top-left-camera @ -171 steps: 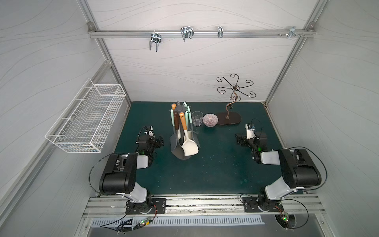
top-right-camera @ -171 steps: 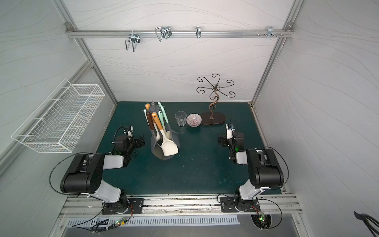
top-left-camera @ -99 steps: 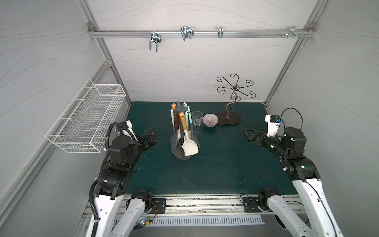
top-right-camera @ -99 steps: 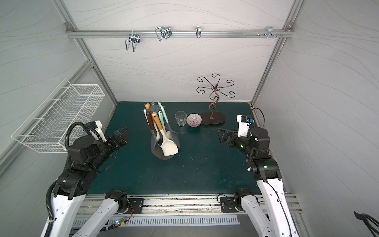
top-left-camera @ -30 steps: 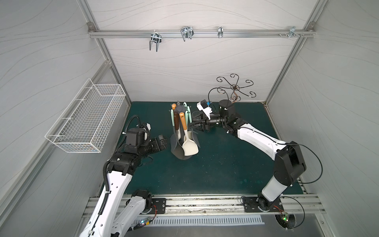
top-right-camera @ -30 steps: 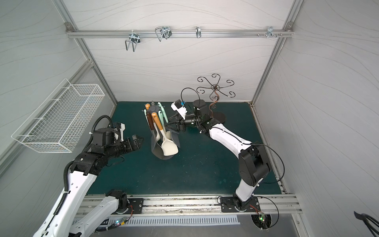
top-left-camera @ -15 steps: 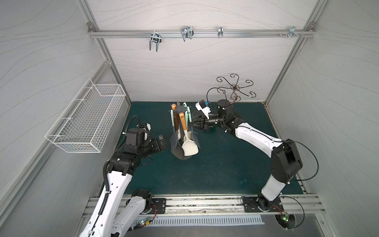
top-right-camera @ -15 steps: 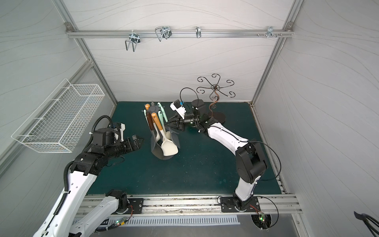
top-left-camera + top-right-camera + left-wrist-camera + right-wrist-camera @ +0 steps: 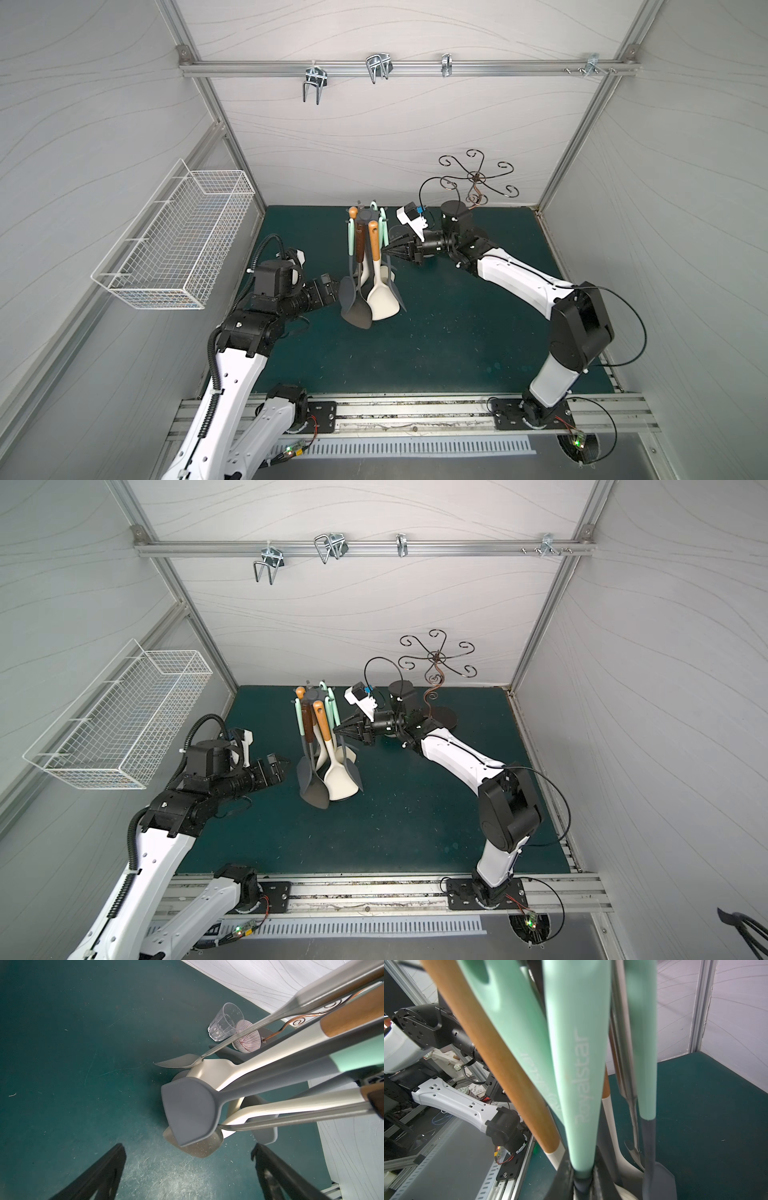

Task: Take the spatula off the kitchen utensil rack
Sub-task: Take off the spatula from the rack.

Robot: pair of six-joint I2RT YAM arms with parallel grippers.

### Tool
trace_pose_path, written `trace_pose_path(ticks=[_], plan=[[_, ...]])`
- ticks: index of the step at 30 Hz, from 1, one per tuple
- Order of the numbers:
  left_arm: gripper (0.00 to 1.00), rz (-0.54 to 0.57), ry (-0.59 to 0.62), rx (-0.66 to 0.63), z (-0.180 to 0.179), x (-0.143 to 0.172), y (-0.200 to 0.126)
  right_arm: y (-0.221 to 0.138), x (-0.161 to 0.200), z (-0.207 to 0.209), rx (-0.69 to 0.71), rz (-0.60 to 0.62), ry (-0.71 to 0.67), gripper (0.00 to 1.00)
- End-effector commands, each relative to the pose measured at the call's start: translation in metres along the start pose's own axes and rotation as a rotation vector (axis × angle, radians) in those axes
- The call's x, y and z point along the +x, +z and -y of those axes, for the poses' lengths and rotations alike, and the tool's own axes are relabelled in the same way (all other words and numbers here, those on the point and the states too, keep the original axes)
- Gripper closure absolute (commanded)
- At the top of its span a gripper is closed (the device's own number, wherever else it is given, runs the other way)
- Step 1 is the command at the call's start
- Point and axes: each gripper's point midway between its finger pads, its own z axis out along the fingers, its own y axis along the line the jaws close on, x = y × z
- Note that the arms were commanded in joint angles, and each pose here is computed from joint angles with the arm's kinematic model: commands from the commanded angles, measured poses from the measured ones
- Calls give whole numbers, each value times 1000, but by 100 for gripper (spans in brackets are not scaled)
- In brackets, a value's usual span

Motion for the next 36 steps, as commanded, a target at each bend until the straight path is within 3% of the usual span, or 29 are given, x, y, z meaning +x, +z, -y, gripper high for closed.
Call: trace_pose_path(ticks=[1,18,36], plan=[[1,38,22,3,1,-7,-2,-9,-14,-2,52,6,-16,89],[1,32,18,6,1,-5,-1,-26,-10,5,199,-57,-179,100],[1,26,19,3,0,-4,1,-44,-30,6,289,-31,-260,100]])
